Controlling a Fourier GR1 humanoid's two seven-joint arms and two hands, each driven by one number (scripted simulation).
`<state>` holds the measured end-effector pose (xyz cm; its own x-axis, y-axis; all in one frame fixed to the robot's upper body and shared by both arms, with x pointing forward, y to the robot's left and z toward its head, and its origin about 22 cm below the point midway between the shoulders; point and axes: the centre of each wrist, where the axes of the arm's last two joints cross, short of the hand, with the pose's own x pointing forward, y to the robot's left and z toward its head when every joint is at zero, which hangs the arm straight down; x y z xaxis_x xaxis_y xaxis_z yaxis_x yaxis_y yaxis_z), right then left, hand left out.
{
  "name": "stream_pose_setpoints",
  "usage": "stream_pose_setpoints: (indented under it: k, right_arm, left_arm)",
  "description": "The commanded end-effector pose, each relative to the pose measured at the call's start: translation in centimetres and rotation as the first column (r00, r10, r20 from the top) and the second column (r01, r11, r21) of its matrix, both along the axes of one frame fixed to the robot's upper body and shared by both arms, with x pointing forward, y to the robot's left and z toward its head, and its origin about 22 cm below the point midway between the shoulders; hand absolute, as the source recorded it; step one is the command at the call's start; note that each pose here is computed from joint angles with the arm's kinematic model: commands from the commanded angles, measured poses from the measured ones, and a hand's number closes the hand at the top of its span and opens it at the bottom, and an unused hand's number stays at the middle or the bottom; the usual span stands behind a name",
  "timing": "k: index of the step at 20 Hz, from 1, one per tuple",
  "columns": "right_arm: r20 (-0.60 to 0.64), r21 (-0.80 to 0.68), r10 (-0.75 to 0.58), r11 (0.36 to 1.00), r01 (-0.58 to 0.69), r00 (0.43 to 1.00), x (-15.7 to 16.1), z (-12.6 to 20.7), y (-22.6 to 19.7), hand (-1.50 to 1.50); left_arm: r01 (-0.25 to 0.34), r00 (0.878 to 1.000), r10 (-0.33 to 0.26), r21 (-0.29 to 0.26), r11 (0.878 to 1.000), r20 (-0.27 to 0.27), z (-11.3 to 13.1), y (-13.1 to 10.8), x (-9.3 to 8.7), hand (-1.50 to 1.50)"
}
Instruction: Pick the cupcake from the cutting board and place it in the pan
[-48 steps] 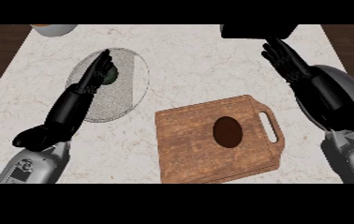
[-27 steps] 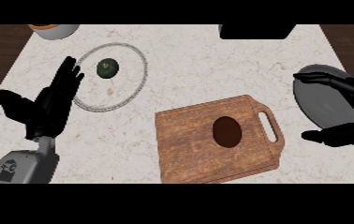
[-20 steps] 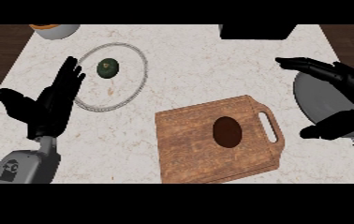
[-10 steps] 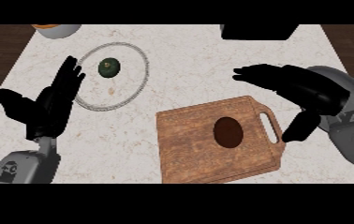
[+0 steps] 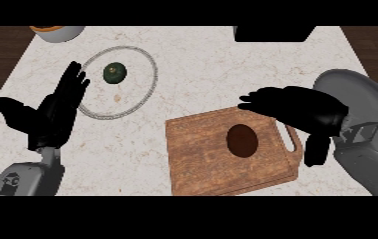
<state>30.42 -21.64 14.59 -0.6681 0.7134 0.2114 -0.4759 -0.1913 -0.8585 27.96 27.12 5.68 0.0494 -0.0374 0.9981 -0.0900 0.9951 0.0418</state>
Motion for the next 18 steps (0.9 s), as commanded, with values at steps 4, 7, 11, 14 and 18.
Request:
stream_pose_setpoints:
  k: [4,7,11,14,18]
  right_arm:
    - [0.141,-0.163,0.029,0.987,-0.006,0.99,-2.8,-0.9,1.6,-1.5]
    - [0.187,-0.157,0.011,0.987,0.019,0.982,-4.1,-1.5,3.1,-1.5]
    - [0.173,-0.092,0.013,0.996,0.002,0.985,-3.9,-2.7,4.1,-1.5]
    - [0.158,-0.116,0.022,0.993,-0.003,0.987,-3.0,-0.9,5.8,-1.5]
    - [0.149,-0.185,0.004,0.982,0.024,0.989,-4.5,-4.0,6.8,-1.5]
  left_arm:
    - [-0.003,1.0,0.003,-0.017,1.0,0.001,0.7,-0.5,1.0,0.0]
    - [-0.003,1.0,0.003,0.008,1.0,-0.004,0.5,1.6,-1.4,0.0]
    - [0.006,1.0,-0.007,-0.003,1.0,-0.01,-0.2,-0.4,-0.1,0.0]
    - [0.0,1.0,0.0,-0.004,1.0,-0.004,0.8,-0.4,-2.3,0.0]
    - [-0.005,1.0,0.005,-0.006,1.0,-0.003,0.9,0.2,0.0,0.0]
